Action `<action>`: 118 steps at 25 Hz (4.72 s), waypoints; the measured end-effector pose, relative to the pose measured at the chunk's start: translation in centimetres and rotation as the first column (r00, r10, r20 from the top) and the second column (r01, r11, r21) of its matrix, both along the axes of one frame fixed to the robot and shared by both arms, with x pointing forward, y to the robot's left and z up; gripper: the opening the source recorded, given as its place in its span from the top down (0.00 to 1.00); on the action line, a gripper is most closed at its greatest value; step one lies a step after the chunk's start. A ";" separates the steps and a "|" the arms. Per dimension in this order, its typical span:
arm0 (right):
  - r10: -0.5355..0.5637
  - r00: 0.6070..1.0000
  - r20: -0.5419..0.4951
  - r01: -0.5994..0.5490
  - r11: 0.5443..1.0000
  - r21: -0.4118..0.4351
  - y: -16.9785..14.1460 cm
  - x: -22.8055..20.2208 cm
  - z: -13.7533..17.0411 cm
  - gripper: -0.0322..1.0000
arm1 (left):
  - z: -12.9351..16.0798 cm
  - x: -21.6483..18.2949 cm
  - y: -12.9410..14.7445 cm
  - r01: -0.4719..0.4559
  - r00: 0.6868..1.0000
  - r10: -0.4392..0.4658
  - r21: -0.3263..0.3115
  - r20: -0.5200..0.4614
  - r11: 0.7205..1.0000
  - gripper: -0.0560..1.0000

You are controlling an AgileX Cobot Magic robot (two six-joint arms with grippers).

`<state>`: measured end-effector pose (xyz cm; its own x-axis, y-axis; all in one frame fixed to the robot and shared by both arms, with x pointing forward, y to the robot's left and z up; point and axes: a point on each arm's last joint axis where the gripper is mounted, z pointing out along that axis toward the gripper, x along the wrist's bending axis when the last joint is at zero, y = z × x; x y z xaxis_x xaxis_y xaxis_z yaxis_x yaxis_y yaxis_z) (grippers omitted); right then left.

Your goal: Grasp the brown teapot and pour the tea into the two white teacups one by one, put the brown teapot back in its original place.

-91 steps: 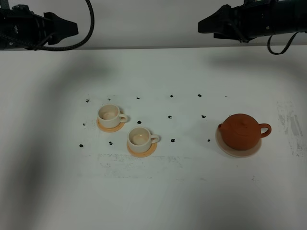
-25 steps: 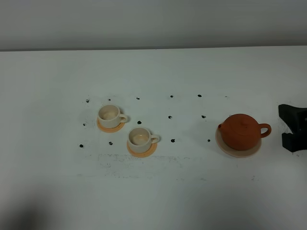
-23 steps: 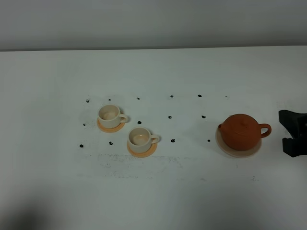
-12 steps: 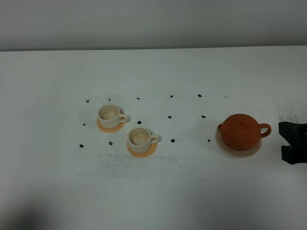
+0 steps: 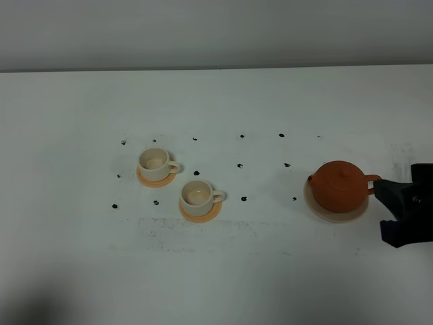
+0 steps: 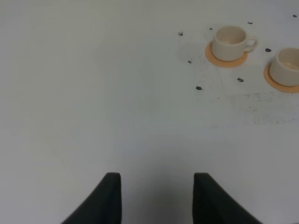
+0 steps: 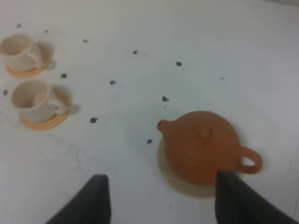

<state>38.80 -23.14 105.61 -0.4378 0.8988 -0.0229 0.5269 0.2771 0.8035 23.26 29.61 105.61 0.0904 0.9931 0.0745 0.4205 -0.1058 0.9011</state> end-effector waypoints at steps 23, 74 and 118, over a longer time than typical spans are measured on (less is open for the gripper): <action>-0.018 0.994 -0.103 -0.030 0.894 -0.448 -2.0 9.6 -0.4 0.51 | 0.0 0.0 0.0 0.000 1.000 0.000 0.000 0.000 1.000 0.60; -0.183 0.935 -0.303 0.085 0.946 -0.312 -4.9 20.1 -10.4 0.55 | 0.0 0.0 0.0 0.000 1.000 0.000 0.000 0.000 1.000 0.60; -0.224 0.846 -0.483 0.132 0.967 -0.218 -4.4 19.1 -11.7 0.55 | 0.0 0.0 0.0 0.000 1.000 0.000 0.000 0.000 1.000 0.60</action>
